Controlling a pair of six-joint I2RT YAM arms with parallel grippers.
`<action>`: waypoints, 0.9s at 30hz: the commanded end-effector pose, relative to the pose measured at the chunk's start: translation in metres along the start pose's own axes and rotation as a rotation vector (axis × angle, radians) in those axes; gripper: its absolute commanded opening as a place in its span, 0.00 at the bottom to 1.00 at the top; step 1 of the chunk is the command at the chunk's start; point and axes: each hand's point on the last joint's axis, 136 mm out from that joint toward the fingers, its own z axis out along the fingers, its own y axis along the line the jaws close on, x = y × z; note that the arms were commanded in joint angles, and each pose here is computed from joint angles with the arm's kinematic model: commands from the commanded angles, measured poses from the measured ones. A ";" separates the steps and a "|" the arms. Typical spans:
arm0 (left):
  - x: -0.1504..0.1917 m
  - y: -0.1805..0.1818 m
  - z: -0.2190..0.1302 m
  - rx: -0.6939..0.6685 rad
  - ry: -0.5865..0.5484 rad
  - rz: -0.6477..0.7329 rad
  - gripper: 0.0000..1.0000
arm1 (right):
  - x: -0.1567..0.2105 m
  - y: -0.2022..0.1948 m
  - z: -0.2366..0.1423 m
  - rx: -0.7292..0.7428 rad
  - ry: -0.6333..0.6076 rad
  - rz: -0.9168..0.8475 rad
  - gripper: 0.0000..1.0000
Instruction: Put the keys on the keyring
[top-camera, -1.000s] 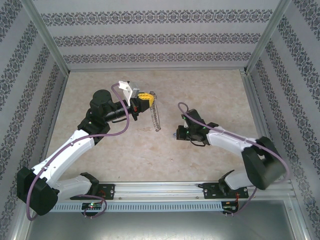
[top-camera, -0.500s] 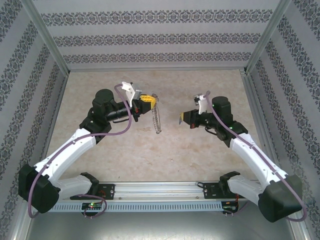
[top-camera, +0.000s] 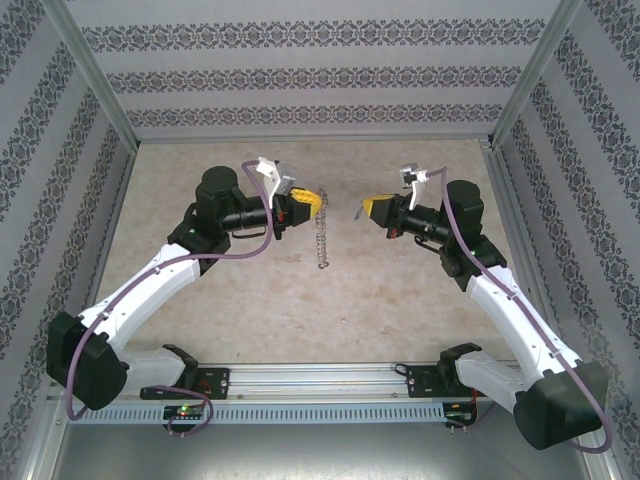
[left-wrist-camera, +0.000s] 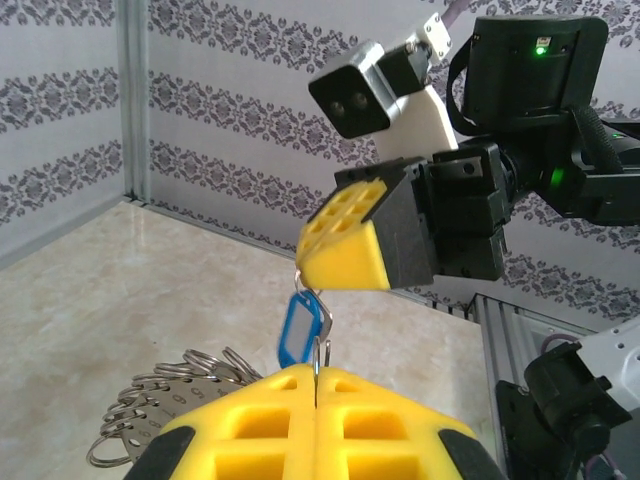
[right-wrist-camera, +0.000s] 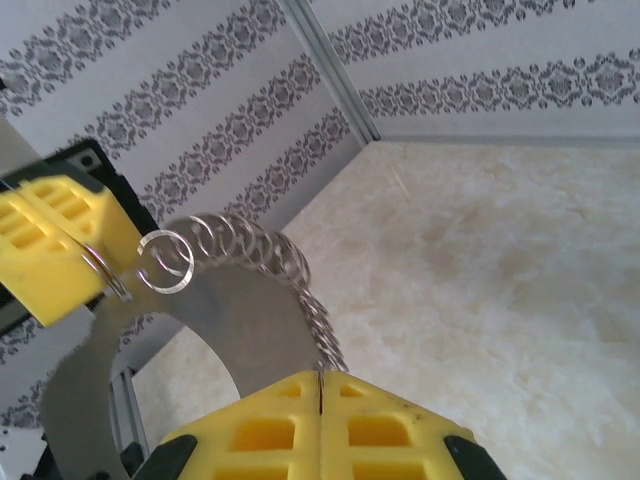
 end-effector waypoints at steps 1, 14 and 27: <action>-0.021 -0.018 0.003 0.074 -0.025 0.065 0.00 | -0.028 0.028 -0.003 -0.068 -0.091 -0.063 0.00; -0.016 -0.013 0.016 0.080 -0.006 0.052 0.00 | -0.025 0.058 0.007 -0.160 -0.074 -0.105 0.00; -0.016 -0.015 0.018 0.086 -0.008 0.050 0.00 | -0.024 0.075 0.019 -0.200 -0.058 -0.127 0.00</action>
